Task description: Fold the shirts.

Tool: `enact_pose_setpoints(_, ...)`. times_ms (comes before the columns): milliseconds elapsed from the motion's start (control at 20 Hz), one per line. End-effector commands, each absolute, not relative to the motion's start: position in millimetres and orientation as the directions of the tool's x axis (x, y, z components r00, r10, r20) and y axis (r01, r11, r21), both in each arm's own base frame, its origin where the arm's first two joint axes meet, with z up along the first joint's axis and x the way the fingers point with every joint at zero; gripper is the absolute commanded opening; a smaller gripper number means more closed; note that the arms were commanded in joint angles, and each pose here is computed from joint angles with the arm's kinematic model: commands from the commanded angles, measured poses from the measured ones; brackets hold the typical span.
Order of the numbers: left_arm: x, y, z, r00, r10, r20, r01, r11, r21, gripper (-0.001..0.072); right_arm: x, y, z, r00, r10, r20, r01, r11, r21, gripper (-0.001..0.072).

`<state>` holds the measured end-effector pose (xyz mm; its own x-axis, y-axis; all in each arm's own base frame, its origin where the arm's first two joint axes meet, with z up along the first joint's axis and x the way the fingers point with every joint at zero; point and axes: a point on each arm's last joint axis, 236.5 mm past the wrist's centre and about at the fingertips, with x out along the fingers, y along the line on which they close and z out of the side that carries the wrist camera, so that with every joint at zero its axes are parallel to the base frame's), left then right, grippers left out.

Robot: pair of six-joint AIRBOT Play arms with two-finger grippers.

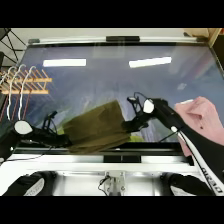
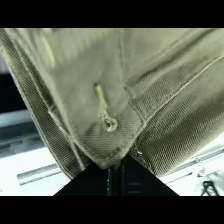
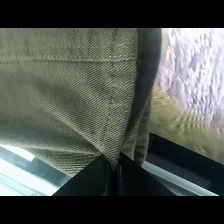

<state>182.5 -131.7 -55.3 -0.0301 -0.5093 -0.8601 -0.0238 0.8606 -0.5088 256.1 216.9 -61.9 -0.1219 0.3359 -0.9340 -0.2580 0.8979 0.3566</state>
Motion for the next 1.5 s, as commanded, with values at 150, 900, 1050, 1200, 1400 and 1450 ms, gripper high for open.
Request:
enact_pose_setpoints(150,149,-131,-72,-0.148,-0.495,-0.856,-0.007,0.866,-0.500,0.0433,235,210,-70,-0.194,0.305,-0.932,-0.276,0.895,0.350,0.0337)
enact_pose_setpoints(900,241,-126,-19,0.130,-0.488,-0.863,0.126,0.872,-0.474,0.0604,343,219,-66,-0.114,0.541,-0.833,-0.201,0.809,0.553,0.0680)
enact_pose_setpoints(1050,240,-123,-52,0.088,-0.472,-0.877,0.056,0.882,-0.469,0.0441,331,239,-85,-0.178,0.553,-0.814,-0.208,0.787,0.581,0.0681)
enact_pose_setpoints(1200,234,-122,-72,0.024,-0.468,-0.884,0.020,0.884,-0.467,0.0370,327,249,-95,-0.190,0.551,-0.813,-0.211,0.786,0.582,0.0680)
enact_pose_setpoints(1400,234,-121,-82,0.002,-0.463,-0.886,0.004,0.886,-0.463,0.0322,317,261,-103,-0.223,0.540,-0.811,-0.197,0.790,0.580,0.0681)
enact_pose_setpoints(1450,234,-121,-83,-0.001,-0.463,-0.887,0.002,0.887,-0.463,0.0322,312,267,-104,-0.234,0.538,-0.810,-0.208,0.786,0.582,0.0680)
